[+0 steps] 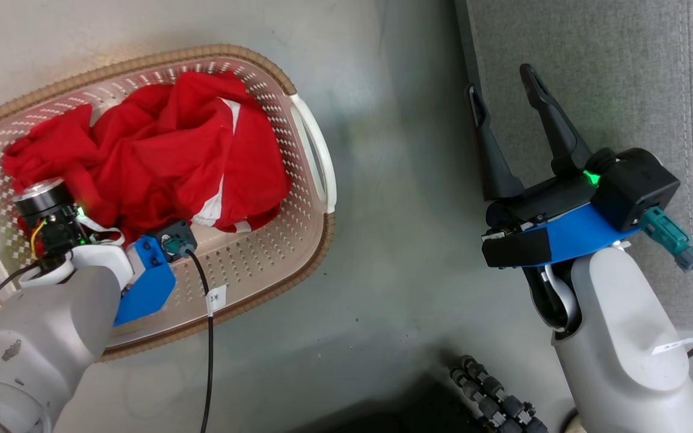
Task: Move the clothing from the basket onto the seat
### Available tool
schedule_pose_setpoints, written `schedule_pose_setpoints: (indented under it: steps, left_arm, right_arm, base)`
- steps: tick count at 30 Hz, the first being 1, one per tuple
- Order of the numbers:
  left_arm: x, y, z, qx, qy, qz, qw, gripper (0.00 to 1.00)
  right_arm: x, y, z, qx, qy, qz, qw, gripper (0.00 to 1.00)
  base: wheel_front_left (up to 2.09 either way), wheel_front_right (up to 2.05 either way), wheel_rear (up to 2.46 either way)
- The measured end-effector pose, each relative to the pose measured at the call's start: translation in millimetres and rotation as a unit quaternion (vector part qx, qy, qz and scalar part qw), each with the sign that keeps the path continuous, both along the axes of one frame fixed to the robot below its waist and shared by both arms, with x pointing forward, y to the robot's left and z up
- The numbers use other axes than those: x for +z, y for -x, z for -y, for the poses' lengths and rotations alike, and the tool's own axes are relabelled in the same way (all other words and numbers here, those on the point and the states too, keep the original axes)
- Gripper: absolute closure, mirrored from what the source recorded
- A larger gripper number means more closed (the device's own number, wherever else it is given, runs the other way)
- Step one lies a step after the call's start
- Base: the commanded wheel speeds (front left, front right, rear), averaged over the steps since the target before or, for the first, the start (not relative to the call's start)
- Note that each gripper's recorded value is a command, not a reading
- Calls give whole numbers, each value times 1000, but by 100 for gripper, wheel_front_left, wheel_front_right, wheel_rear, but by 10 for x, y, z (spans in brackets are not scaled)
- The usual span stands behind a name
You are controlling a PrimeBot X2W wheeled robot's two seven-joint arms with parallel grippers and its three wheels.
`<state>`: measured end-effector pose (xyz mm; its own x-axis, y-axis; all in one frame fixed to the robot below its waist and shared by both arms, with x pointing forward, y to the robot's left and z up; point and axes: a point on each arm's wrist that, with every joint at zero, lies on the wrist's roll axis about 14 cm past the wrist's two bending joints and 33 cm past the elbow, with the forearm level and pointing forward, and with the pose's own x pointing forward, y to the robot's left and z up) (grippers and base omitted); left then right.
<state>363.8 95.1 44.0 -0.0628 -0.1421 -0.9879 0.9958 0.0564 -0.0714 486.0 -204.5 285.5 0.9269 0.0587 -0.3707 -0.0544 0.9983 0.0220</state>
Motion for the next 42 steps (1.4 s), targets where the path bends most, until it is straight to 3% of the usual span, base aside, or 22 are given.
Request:
schedule_pose_setpoints:
  steps: [11,21,34,42]
  left_arm:
    - [438,-256,336,52,78,33,995,100]
    - [1075,-480,581,126,171,80,974,100]
    - [2057,-704,607,237,272,166,918,100]
    - [2793,-927,648,292,344,228,863,100]
  right_arm:
    - [350,-77,-41,4,0,38,999,0]
    - [718,-60,-156,16,2,73,997,0]
    - [1236,97,-368,36,-3,119,992,0]
    - [1521,257,-499,48,-10,145,988,0]
  base:
    - [0,0,0]
    - [0,0,0]
    - [0,0,0]
    - [0,0,0]
